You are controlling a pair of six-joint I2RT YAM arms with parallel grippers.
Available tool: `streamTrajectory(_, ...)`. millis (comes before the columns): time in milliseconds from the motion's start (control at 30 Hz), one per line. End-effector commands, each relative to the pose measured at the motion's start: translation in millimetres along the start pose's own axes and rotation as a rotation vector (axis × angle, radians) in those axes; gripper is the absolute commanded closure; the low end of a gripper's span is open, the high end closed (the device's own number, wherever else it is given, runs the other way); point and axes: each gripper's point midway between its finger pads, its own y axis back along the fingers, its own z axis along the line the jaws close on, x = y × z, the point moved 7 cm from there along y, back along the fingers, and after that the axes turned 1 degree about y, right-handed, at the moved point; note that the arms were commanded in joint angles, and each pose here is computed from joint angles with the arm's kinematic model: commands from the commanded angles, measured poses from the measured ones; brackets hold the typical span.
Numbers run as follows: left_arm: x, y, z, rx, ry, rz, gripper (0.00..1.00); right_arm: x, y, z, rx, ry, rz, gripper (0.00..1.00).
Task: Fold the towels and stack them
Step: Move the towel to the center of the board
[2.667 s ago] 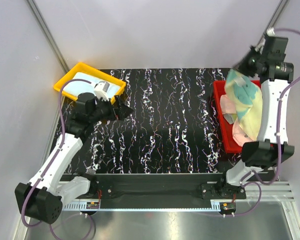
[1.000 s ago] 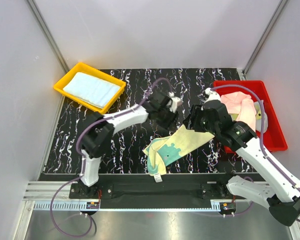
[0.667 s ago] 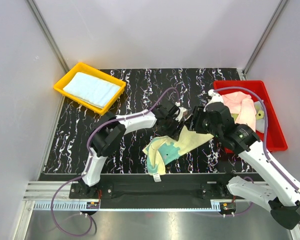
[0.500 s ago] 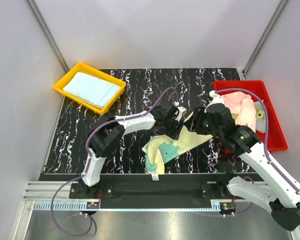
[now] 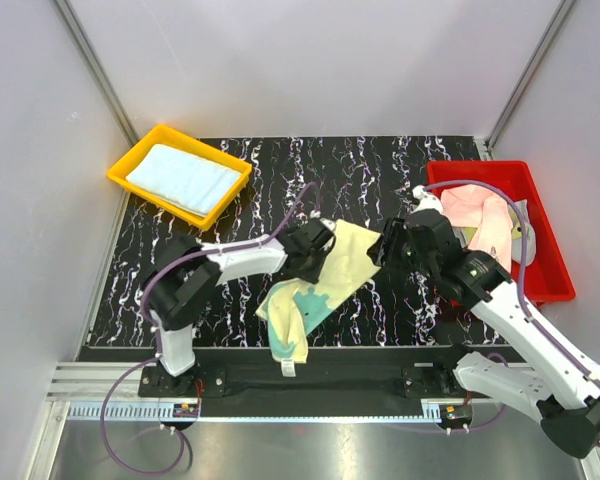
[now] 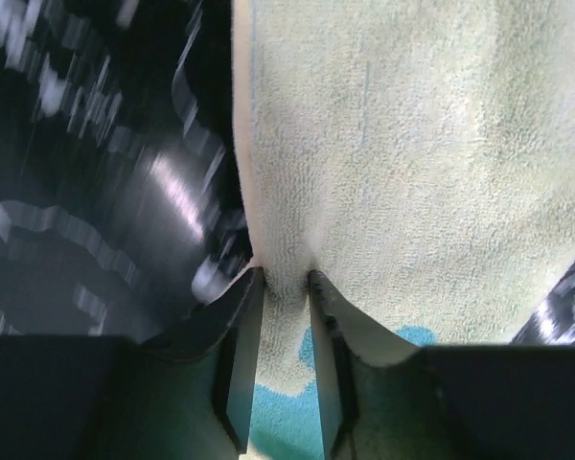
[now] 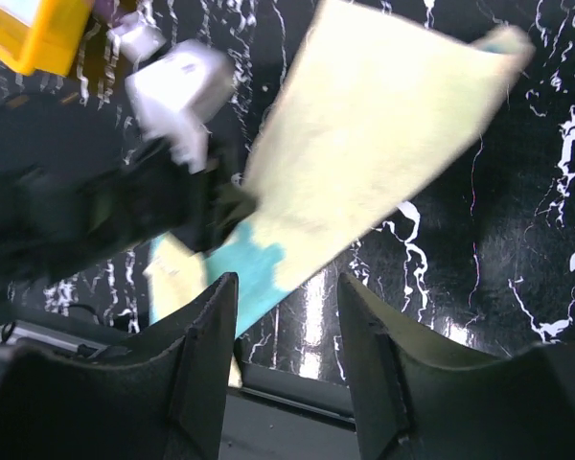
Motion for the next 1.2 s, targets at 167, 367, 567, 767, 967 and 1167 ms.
streamTrajectory(167, -11.7, 69.1, 17.3, -0.042, 0.103, -0.142, 0.55, -4.6, -49.7, 8.0, -0.005, 0.03, 0.048, 0.47)
streamTrajectory(367, -85.3, 57.7, 53.7, -0.011, 0.03, -0.217, 0.48, -19.9, -75.0, 1.0, -0.002, 0.01, 0.074, 0.47)
streamTrajectory(567, -116.2, 6.2, 83.0, 0.083, -0.139, -0.139, 0.46, -16.1, -83.5, -6.5, 0.005, 0.012, 0.095, 0.47)
streamTrajectory(767, -138.6, -20.0, 90.7, 0.257, -0.142, -0.134, 0.47, -13.6, -89.8, -7.9, -0.007, 0.024, 0.13, 0.47)
streamTrajectory(967, -140.5, -47.6, 87.3, 0.318, -0.134, -0.095, 0.44, -11.6, -95.4, -7.0, -0.017, 0.03, 0.15, 0.48)
streamTrajectory(1167, -125.7, -59.1, 80.6, 0.41, -0.124, -0.049, 0.45, -7.4, -97.7, -10.0, -0.009, 0.03, 0.163, 0.48)
